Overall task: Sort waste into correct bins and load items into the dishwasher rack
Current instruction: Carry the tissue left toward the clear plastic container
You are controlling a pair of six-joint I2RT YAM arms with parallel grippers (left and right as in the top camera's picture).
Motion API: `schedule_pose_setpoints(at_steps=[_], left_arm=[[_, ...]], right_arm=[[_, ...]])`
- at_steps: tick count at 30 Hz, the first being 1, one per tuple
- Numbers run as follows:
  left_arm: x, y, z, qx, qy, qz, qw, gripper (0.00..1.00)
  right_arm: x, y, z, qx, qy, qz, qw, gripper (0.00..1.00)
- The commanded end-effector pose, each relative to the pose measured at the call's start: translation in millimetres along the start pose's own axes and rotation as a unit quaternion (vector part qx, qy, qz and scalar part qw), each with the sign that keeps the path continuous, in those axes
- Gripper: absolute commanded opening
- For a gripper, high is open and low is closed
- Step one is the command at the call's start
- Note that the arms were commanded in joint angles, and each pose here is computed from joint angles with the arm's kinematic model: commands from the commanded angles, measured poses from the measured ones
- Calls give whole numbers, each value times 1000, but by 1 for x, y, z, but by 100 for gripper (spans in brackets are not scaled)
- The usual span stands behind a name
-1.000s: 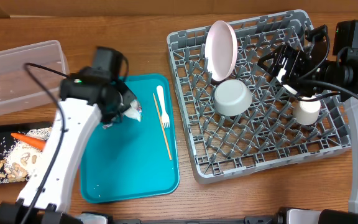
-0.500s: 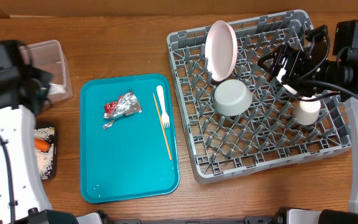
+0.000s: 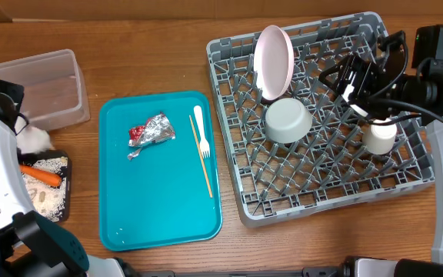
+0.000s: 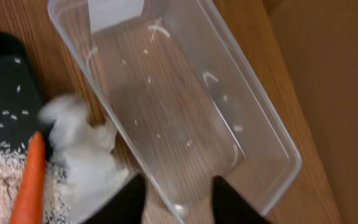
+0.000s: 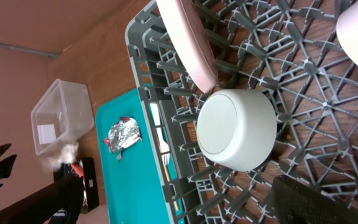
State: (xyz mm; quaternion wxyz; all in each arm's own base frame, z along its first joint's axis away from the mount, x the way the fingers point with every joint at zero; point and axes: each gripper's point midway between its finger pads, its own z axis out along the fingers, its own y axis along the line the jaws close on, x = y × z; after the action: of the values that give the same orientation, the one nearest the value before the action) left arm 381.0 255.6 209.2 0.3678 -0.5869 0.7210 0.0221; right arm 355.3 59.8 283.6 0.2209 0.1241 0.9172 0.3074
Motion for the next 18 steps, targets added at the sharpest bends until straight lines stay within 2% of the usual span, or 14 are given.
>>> schedule_pose_setpoints(at_steps=[1,2,5,8,12,14,18], left_arm=[[-18,-12,-12,29,-12,44,999,64],[-17,-18,-16,43,-5,51,998,68],[-18,-33,-37,72,13,53,996,66],[-10,-38,-53,77,39,58,995,71],[19,-14,-56,26,98,67,993,76],[33,6,-49,-18,120,73,990,85],[57,29,-28,-55,163,131,976,85]], right_arm=[[-2,2,-2,-1,-5,-8,1000,100],[-2,2,-2,-1,-5,-8,1000,100],[-2,2,-2,-1,-5,-8,1000,100],[-2,2,-2,-1,-5,-8,1000,100],[-2,2,-2,-1,-5,-8,1000,100],[-2,2,-2,-1,-5,-8,1000,100],[-2,2,-2,-1,-5,-8,1000,100]])
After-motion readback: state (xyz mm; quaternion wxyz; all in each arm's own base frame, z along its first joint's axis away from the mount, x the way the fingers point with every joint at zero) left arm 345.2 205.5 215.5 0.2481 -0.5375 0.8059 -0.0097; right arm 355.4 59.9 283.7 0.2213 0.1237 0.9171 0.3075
